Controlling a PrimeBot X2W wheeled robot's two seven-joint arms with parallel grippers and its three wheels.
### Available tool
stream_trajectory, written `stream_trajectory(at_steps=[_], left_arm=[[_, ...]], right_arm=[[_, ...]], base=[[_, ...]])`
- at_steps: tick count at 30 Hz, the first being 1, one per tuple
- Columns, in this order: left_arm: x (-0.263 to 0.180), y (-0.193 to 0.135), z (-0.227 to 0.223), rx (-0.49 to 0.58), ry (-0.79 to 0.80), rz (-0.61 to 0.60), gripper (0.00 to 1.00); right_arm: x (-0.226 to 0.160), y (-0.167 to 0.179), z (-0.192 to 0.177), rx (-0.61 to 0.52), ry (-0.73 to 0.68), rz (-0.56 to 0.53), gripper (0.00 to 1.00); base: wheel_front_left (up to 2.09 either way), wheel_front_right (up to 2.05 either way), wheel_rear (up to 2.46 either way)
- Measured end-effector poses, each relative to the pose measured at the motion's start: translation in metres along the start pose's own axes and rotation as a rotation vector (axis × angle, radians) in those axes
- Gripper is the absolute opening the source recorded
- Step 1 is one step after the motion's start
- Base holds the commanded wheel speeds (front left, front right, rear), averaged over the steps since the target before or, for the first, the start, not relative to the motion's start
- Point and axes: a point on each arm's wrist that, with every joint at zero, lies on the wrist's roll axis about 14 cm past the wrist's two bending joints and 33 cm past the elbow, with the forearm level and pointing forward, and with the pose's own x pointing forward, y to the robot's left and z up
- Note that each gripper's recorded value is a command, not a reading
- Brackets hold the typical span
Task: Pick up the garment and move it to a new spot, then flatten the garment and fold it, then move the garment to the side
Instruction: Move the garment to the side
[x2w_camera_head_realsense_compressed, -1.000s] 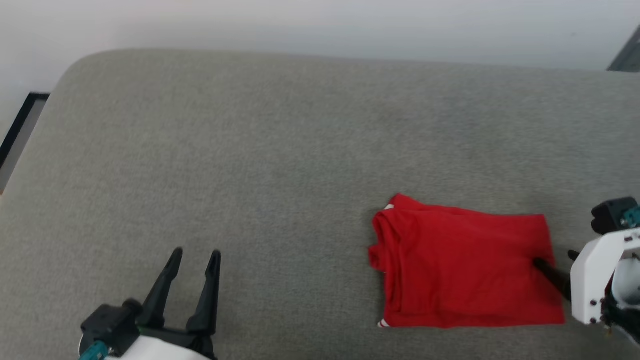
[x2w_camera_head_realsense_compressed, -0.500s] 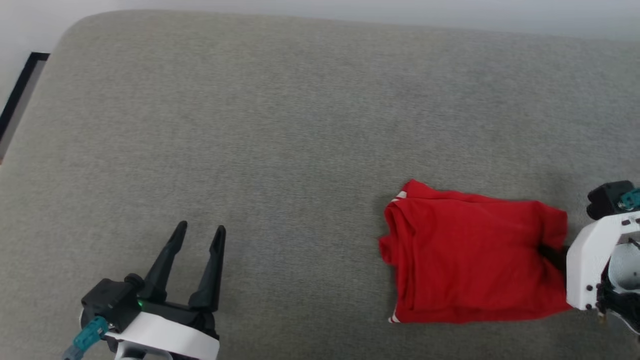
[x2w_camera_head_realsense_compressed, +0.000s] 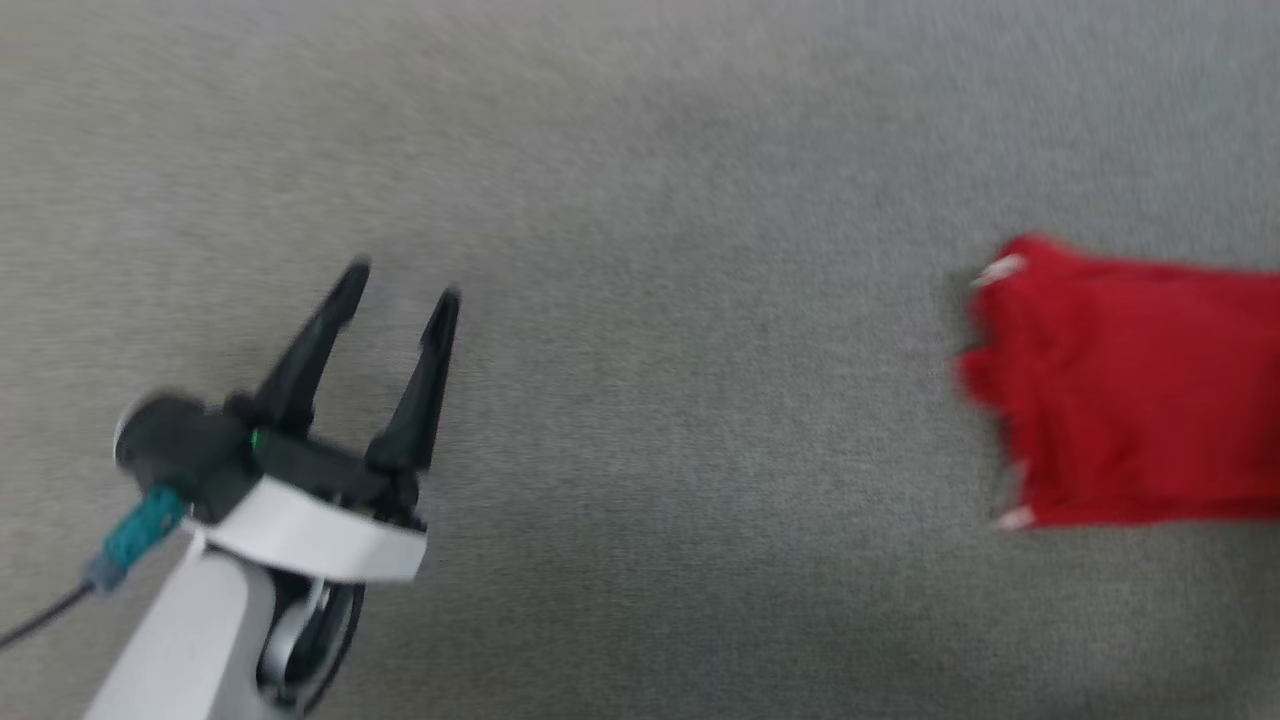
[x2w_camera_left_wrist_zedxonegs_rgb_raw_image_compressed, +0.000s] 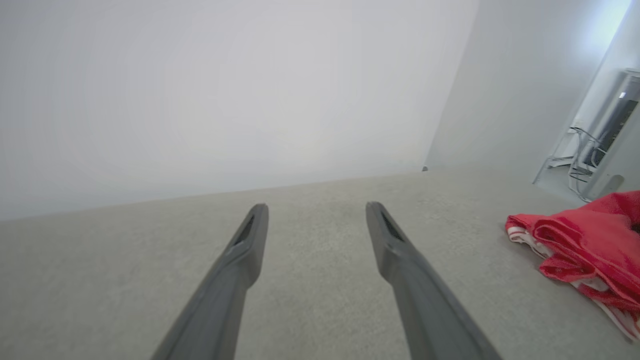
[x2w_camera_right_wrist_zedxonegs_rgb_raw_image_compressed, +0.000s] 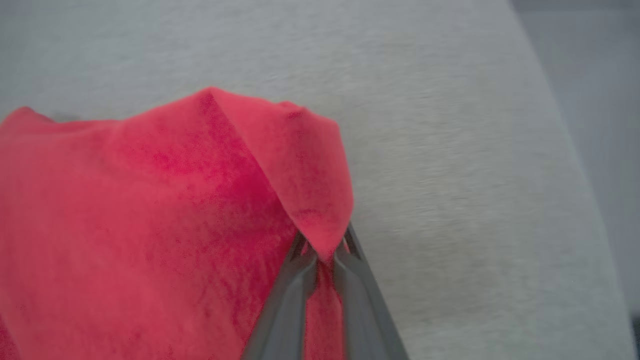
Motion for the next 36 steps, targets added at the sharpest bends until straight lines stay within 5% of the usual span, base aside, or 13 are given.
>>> stream_trajectory(at_steps=[11,18,25,26,27,28,36], left_arm=[[0.082,-0.023,-0.012,0.017,-0.052,-0.217,1.0],[0.097,-0.015,-0.031,0.017,-0.037,-0.237,1.0],[0.096,-0.006,-0.038,0.025,-0.02,-0.23,1.0],[0.096,-0.006,-0.037,0.026,-0.021,-0.23,1.0],[0.096,-0.006,-0.036,0.027,-0.023,-0.23,1.0],[0.096,-0.007,-0.034,0.028,-0.026,-0.228,1.0],[0.084,-0.016,-0.025,0.006,-0.02,-0.205,1.0]], right_arm=[[0.003,-0.119,0.049,0.036,-0.156,-0.426,0.0],[0.015,-0.151,0.051,0.031,-0.187,-0.59,0.0],[0.035,-0.144,0.043,0.021,-0.204,-0.607,0.0],[0.036,-0.144,0.043,0.01,-0.205,-0.611,0.11],[0.036,-0.144,0.044,0.001,-0.214,-0.613,0.5],[0.035,-0.143,0.046,-0.01,-0.226,-0.616,1.0],[0.028,-0.115,0.074,-0.08,-0.331,-0.522,1.0]], base=[[0.0,0.0,0.0],[0.0,0.0,0.0],[0.0,0.0,0.0],[0.0,0.0,0.0],[0.0,0.0,0.0],[0.0,0.0,0.0],[0.0,0.0,0.0]])
